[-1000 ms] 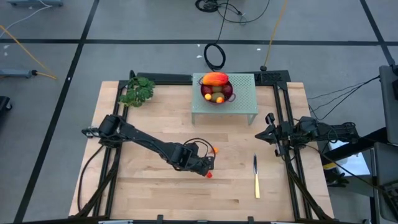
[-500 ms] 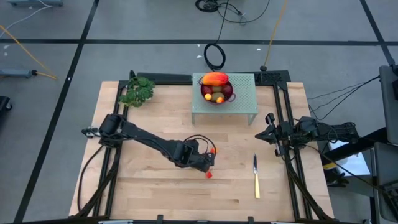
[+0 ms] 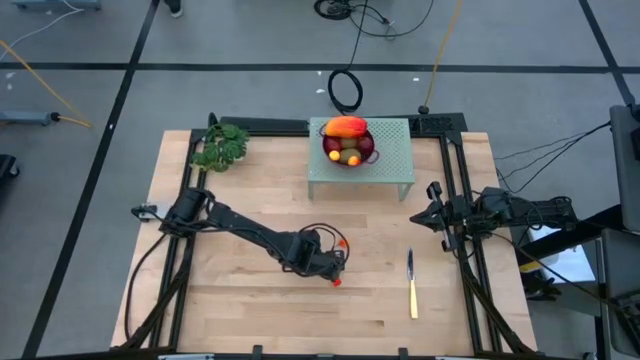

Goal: Pick & Place Fruit
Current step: Put the pear into the strainer bowl on the shelf

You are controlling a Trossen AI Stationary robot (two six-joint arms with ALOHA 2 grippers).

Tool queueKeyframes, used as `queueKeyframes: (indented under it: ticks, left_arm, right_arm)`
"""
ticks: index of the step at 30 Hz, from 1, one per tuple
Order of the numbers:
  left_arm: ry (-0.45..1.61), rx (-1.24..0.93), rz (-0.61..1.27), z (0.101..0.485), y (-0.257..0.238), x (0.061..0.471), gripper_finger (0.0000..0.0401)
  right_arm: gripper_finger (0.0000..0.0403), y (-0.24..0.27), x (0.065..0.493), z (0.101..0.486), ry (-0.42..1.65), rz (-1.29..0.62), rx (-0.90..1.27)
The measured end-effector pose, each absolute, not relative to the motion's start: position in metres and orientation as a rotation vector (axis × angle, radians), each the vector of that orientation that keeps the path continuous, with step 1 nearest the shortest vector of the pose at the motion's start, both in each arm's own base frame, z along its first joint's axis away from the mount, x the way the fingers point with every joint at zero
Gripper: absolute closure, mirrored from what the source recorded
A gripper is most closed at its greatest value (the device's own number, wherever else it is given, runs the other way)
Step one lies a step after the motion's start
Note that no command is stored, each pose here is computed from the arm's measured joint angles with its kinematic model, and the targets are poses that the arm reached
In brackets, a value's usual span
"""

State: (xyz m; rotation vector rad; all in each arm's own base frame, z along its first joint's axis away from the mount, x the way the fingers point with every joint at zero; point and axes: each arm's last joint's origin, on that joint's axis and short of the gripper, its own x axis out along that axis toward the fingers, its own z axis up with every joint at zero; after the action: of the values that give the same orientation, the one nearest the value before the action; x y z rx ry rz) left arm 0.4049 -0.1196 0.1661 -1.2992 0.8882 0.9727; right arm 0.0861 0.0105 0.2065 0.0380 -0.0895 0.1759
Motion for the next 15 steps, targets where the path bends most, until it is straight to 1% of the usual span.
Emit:
queueKeyframes:
  ticks: [15]
  left_arm:
    - [0.892,-1.275,0.979,0.163,-0.1149,0.4063,0.0137]
  right_arm:
    - [0.0403,0.0104,0.0862,0.2065,-0.09,0.173,0.033]
